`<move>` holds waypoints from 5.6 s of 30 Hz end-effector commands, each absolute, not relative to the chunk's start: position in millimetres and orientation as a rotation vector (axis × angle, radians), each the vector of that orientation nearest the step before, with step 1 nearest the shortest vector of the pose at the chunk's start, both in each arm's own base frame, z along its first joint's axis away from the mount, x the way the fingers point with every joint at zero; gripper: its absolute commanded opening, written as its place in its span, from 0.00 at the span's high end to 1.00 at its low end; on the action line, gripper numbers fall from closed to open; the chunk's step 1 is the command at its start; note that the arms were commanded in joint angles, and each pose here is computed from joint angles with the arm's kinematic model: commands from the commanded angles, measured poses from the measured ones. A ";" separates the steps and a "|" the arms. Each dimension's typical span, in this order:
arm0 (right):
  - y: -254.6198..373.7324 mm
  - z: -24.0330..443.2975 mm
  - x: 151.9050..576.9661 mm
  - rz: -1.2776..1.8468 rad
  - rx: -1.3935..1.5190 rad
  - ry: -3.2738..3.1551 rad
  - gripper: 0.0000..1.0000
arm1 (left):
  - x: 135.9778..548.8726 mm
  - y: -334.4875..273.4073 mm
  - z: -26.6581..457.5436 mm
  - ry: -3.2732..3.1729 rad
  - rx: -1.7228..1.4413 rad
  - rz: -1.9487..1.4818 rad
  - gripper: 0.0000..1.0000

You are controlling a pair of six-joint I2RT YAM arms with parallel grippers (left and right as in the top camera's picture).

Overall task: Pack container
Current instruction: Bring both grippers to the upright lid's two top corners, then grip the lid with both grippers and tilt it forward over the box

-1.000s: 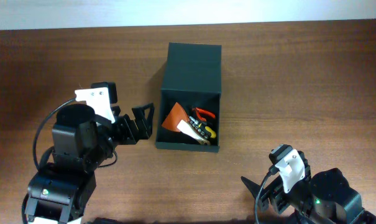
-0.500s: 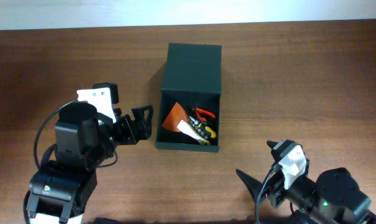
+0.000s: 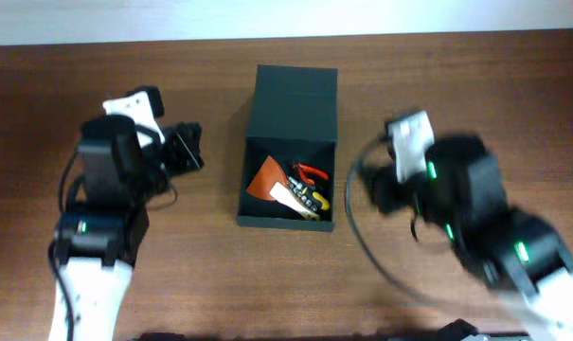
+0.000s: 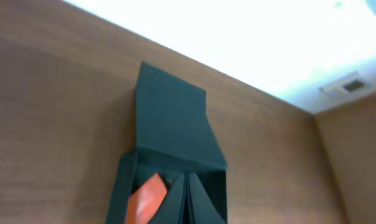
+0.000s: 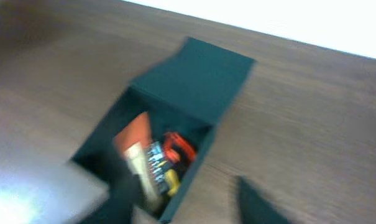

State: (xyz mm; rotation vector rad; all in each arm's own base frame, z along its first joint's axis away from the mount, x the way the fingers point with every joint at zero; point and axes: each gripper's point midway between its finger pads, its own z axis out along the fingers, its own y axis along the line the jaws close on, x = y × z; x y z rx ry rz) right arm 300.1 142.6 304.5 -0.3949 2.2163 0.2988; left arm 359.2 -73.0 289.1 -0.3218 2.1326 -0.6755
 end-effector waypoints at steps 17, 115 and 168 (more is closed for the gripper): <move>124.3 169.8 409.3 0.669 -0.139 2.647 0.96 | 446.2 -100.7 151.0 2.390 -0.695 -1.226 0.98; 195.8 100.1 472.4 0.906 -0.353 2.481 0.96 | 502.0 -152.6 70.8 2.393 -0.293 -1.284 0.98; 251.2 150.5 468.1 0.628 -0.906 2.120 0.96 | 511.2 -147.8 98.8 2.338 0.195 -1.088 0.98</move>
